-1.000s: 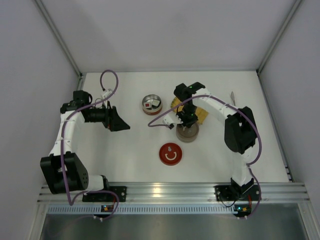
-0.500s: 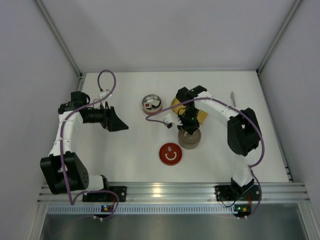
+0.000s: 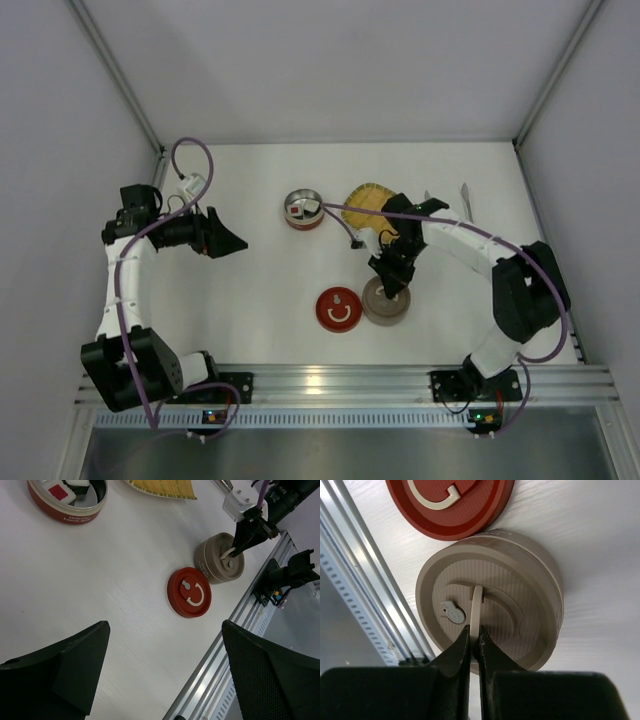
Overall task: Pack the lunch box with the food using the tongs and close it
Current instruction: Move the packing box to the center of the board.
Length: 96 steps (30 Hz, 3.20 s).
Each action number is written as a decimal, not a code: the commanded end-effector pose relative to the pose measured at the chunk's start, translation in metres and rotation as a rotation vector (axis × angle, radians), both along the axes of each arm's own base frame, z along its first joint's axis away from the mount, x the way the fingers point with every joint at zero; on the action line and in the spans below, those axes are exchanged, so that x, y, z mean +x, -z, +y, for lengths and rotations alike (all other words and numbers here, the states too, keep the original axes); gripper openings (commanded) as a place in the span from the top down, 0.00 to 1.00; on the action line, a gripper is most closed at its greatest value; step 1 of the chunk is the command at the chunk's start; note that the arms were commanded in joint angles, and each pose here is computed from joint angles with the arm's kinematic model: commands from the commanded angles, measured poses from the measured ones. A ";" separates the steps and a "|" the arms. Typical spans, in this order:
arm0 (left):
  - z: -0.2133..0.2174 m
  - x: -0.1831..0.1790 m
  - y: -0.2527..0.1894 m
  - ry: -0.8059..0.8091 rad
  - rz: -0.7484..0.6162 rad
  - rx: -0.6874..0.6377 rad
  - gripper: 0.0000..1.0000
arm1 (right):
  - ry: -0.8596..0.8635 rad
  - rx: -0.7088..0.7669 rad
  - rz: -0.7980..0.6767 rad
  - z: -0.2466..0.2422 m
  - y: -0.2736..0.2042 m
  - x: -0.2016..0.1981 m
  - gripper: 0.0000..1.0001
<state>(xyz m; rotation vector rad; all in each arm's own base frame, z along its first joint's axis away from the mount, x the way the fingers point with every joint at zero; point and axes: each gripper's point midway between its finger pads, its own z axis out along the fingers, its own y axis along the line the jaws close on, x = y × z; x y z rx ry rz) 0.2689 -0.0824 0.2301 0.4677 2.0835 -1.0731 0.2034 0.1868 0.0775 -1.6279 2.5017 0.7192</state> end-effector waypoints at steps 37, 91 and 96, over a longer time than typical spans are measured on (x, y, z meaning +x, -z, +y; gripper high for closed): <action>0.001 -0.022 -0.005 0.103 -0.110 0.098 0.02 | -0.116 0.060 -0.013 0.007 -0.034 -0.028 0.57; -0.082 -0.024 0.075 0.282 -0.173 0.499 0.05 | -0.098 0.053 -0.265 -0.010 -0.015 0.000 0.79; -0.097 -0.028 0.080 0.313 -0.218 0.535 0.05 | -0.074 0.098 -0.254 0.000 -0.022 0.003 0.52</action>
